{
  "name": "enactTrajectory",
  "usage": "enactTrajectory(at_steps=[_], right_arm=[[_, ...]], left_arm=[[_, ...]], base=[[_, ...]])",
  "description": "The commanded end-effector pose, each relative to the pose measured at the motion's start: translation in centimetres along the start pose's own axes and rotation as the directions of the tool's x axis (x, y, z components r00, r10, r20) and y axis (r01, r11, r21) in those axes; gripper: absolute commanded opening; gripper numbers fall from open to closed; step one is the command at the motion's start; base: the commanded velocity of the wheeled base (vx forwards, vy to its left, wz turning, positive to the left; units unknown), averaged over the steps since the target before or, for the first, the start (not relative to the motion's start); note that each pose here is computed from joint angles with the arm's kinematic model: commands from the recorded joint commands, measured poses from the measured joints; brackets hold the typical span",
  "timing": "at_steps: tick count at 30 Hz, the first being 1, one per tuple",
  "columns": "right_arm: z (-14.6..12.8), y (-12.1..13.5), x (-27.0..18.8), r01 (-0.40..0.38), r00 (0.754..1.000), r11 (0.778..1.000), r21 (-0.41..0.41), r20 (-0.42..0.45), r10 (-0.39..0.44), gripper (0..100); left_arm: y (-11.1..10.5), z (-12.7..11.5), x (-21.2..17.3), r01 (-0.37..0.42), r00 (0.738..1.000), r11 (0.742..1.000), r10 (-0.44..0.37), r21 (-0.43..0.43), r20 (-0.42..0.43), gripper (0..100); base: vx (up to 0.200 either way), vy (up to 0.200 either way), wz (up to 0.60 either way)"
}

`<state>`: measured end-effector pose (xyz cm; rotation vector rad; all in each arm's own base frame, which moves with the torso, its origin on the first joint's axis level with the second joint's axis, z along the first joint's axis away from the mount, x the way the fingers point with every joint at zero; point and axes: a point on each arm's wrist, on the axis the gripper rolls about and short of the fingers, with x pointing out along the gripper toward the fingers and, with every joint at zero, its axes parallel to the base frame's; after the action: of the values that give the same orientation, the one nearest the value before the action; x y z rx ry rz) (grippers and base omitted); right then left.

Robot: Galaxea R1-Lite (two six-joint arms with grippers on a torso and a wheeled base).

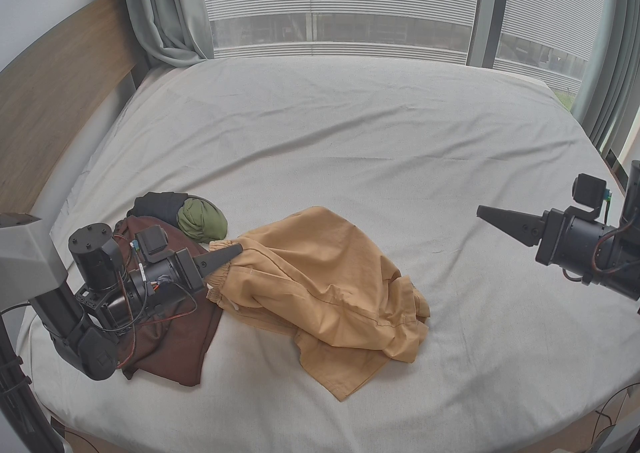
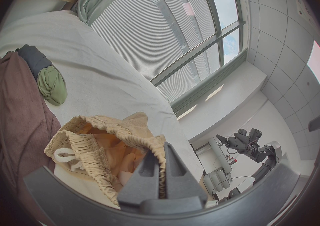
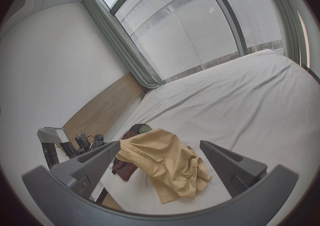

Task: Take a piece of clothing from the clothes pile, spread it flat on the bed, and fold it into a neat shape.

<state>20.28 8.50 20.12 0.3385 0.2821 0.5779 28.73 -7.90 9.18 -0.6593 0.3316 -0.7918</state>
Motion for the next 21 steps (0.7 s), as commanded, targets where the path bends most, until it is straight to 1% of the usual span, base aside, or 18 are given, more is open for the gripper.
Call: enactTrajectory(at_steps=[1, 4, 9, 11, 14, 18, 21], right_arm=[[-2.4, -1.5, 2.6, 0.011, 0.995, 0.998, 0.062, -0.096, -0.005, 100], [-3.1, -2.1, 3.6, 0.012, 0.995, 0.996, 0.089, -0.100, -0.003, 100], [-3.8, -2.7, 4.6, 0.018, 0.994, 0.995, 0.102, -0.107, -0.007, 100], [-4.7, -3.2, 5.3, 0.020, 0.991, 0.994, 0.111, -0.133, -0.005, 100], [-5.1, -3.4, 5.8, 0.020, 0.990, 0.993, 0.113, -0.141, -0.004, 100], [-6.3, -4.2, 6.8, 0.031, 0.986, 0.992, 0.121, -0.166, -0.011, 100], [-7.2, -4.6, 7.1, -0.004, 0.982, 0.992, 0.129, -0.186, 0.028, 100]], left_arm=[[0.2, -0.1, 0.0, -0.005, 1.000, 1.000, 0.005, -0.005, -0.003, 0], [0.2, -0.1, 0.0, -0.006, 1.000, 1.000, 0.006, -0.004, -0.002, 0], [0.3, -0.1, 0.0, -0.006, 1.000, 1.000, 0.006, -0.005, -0.002, 0], [0.7, -0.2, 0.0, -0.018, 1.000, 1.000, 0.018, -0.010, -0.004, 0], [0.8, -0.2, 0.0, -0.020, 1.000, 1.000, 0.020, -0.009, -0.005, 0], [0.9, -0.1, -0.1, -0.023, 1.000, 1.000, 0.023, 0.005, -0.003, 0], [0.9, -0.1, -0.1, -0.023, 1.000, 1.000, 0.023, 0.006, -0.003, 0]], base=[[0.000, 0.000, 0.00], [0.000, 0.000, 0.00], [0.000, 0.000, 0.00], [0.000, 0.000, 0.00], [0.000, 0.000, 0.00], [0.000, 0.000, 0.00], [0.000, 0.000, 0.00]])
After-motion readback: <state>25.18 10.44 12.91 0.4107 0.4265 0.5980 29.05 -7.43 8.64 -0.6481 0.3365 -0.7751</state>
